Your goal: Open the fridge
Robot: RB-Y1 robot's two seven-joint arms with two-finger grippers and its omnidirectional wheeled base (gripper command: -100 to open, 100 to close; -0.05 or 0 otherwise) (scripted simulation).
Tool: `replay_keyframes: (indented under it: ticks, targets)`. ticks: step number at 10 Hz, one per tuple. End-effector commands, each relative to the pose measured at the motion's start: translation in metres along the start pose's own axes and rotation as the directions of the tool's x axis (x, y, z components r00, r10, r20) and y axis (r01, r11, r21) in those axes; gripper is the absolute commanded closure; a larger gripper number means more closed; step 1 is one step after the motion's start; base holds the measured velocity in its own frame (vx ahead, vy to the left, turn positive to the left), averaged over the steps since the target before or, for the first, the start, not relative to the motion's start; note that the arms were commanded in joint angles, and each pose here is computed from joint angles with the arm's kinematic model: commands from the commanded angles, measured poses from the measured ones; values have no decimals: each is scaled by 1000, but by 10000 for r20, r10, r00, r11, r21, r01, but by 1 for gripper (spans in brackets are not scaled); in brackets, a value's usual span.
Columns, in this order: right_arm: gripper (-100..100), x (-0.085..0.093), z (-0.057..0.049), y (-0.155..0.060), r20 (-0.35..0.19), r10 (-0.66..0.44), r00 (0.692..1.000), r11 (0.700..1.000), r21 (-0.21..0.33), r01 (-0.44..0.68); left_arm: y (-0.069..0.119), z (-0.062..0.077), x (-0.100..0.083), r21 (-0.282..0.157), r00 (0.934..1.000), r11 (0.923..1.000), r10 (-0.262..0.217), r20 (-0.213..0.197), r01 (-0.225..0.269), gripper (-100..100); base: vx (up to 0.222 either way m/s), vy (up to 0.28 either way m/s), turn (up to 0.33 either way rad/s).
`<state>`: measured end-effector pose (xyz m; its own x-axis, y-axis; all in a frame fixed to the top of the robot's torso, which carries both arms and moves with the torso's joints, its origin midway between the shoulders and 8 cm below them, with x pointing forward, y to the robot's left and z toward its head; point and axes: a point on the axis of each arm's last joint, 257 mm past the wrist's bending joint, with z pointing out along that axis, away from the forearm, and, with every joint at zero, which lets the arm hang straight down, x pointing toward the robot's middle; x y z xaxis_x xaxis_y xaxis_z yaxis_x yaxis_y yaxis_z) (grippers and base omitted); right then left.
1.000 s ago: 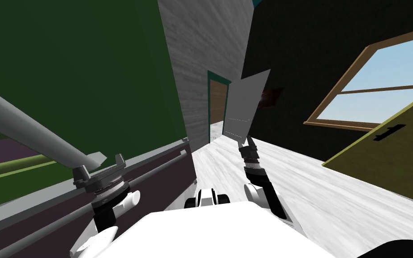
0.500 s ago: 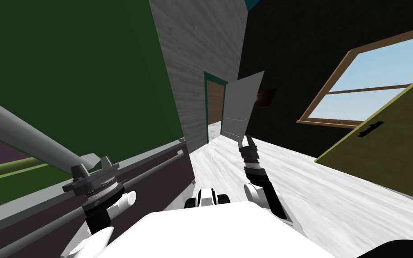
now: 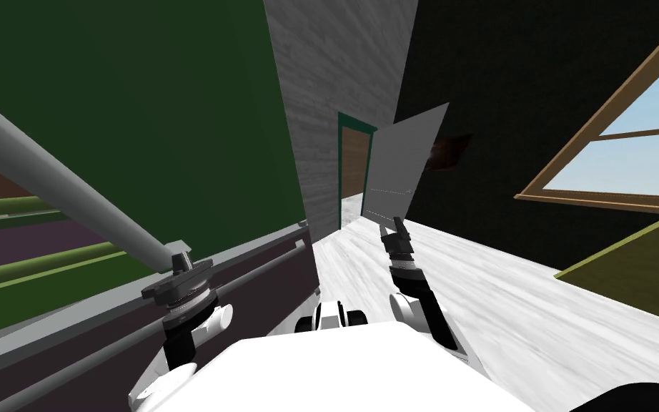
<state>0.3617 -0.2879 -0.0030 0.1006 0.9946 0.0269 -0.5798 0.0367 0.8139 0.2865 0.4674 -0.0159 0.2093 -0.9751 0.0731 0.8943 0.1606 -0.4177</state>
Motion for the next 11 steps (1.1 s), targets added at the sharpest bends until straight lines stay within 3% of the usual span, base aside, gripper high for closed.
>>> replay_keyframes:
  ticks: [1, 5, 8, 11]
  targets:
    - [0, 0, 0, 0, 0, 1, 10000, 10000, 0, -1, -2, -11, 30, -92, 9997, 9998, -205, -133, 203, 100, 54, 72, 204]
    - [0, 0, 0, 0, 0, 0, 10000, 10000, 0, 0, 1, -21, 65, -238, 9960, 9963, -837, -300, 830, 100, 35, 54, 98]
    - [0, 0, 0, 0, 0, 2, 10000, 10000, -1, -2, -11, -31, 99, -125, 9930, 9936, -1129, -340, 1126, 100, 53, 79, 154]
    - [0, 0, 0, 0, 0, 1, 10000, 10000, -1, -1, -16, -38, 129, -170, 9850, 9855, -1693, -343, 1688, 100, 66, 69, 135]
